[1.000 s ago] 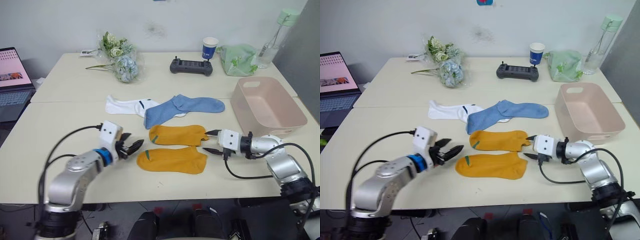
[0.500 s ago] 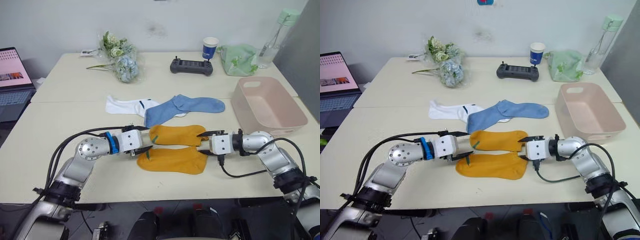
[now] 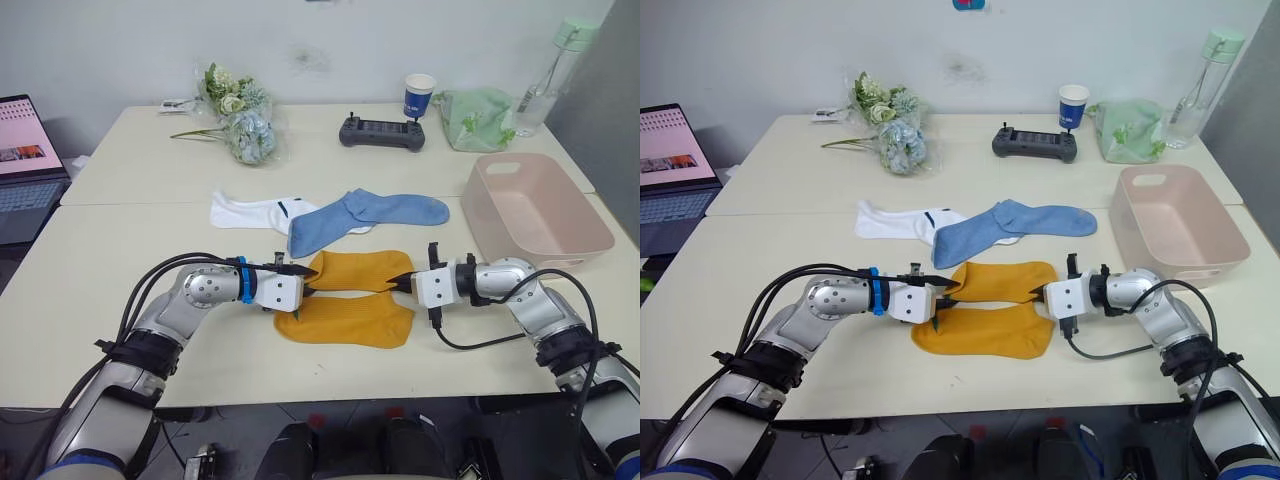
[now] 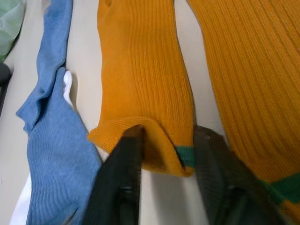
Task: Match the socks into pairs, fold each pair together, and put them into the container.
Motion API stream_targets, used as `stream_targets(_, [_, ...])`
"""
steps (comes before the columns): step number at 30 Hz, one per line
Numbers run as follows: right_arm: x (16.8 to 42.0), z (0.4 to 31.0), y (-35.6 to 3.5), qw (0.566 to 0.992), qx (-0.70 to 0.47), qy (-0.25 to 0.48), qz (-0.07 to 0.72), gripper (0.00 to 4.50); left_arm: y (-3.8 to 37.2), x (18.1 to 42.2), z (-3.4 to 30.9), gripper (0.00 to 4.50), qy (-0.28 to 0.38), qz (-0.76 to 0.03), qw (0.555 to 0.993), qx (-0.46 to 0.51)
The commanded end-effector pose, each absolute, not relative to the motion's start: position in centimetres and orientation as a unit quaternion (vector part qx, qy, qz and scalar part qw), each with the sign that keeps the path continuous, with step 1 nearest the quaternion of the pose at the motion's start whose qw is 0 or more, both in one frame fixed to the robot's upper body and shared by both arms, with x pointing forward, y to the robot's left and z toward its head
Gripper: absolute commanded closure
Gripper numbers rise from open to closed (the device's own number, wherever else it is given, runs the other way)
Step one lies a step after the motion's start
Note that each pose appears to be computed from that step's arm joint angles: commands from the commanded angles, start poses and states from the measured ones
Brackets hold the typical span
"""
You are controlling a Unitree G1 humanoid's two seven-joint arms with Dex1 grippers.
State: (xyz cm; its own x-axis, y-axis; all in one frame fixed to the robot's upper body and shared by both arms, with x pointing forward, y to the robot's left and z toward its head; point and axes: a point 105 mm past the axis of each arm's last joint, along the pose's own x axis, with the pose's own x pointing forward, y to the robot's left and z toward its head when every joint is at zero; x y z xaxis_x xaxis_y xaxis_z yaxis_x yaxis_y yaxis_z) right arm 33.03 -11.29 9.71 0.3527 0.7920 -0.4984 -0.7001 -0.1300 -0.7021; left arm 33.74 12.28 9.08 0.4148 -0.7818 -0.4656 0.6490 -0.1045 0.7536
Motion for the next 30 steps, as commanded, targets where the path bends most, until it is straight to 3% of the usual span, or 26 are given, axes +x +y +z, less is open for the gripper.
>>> stream_targets(1, [33.3,11.3,-11.2,0.660,-0.493,-0.071,0.563,4.50,12.1,34.2,10.0,4.23,-0.082,-0.532,0.664,0.519])
stream_targets(2, [33.3,11.5,-11.3,0.662,-0.492,-0.073,0.560,4.50,12.2,34.4,10.3,4.48,-0.084,-0.526,0.669,0.518])
stream_targets(8, [33.9,13.1,-11.1,0.689,-0.468,-0.092,0.545,4.50,12.7,35.2,12.0,4.48,-0.089,-0.508,0.722,0.462])
stream_targets(13, [34.3,15.5,-10.5,0.719,-0.429,-0.115,0.534,4.50,13.5,35.6,14.7,4.48,-0.062,-0.482,0.834,0.263])
stream_targets(17, [33.7,16.1,-10.3,0.720,-0.425,-0.121,0.535,4.50,14.3,34.8,15.2,4.48,-0.034,-0.469,0.863,0.185])
stream_targets(18, [33.4,16.0,-10.2,0.719,-0.423,-0.121,0.538,4.50,14.4,34.3,15.2,4.03,-0.027,-0.469,0.868,0.162])
stream_targets(25, [31.9,14.6,-10.2,0.712,-0.423,-0.110,0.550,4.50,15.9,31.8,14.5,2.10,0.049,-0.468,0.879,0.082])
stream_targets(30, [31.7,14.7,-10.3,0.721,-0.406,-0.104,0.552,4.50,18.6,31.2,14.2,0.50,0.077,-0.443,0.882,0.137])
